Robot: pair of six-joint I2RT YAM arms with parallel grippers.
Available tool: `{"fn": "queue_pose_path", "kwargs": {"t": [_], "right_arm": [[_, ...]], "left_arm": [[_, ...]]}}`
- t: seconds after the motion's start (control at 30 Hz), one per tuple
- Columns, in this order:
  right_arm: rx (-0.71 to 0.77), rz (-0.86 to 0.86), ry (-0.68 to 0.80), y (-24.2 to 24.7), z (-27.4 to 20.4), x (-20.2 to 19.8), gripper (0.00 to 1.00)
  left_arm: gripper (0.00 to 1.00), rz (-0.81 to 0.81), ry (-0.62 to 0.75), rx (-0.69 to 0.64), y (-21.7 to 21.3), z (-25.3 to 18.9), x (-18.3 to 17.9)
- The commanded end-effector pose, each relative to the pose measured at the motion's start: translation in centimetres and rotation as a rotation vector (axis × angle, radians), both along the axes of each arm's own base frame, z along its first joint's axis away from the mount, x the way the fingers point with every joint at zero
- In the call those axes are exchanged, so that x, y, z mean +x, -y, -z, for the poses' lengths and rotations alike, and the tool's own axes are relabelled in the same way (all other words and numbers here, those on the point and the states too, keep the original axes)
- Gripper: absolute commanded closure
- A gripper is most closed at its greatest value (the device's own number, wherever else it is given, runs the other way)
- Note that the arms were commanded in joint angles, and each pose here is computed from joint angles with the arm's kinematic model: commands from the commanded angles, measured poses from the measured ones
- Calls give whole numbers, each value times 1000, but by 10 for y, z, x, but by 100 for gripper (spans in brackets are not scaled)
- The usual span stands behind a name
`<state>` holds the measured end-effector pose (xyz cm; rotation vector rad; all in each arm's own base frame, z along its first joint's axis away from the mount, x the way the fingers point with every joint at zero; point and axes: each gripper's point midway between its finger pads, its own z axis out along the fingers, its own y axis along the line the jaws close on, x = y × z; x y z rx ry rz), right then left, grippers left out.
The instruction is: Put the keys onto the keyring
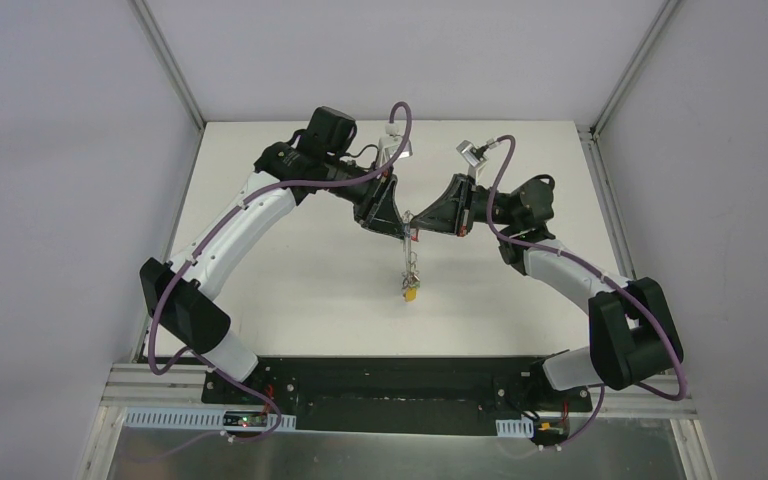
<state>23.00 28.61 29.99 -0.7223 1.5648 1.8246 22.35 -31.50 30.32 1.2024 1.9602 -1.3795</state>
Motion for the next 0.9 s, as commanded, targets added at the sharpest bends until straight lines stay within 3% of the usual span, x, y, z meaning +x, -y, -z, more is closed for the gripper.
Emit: {"fn": "queue_pose_path", "kwargs": {"t": [0.0,0.33,0.87], "right_arm": [[51,11,98,3,-23,-1,100],[51,14,102,4,-23,1,100],[41,12,95,4,-19,2,100]], "left_arm": [[67,1,24,-43,-1,-11,2],[77,9,54,-67,-5,-17,1],[77,10,114,-82,-6,-15,7]]}}
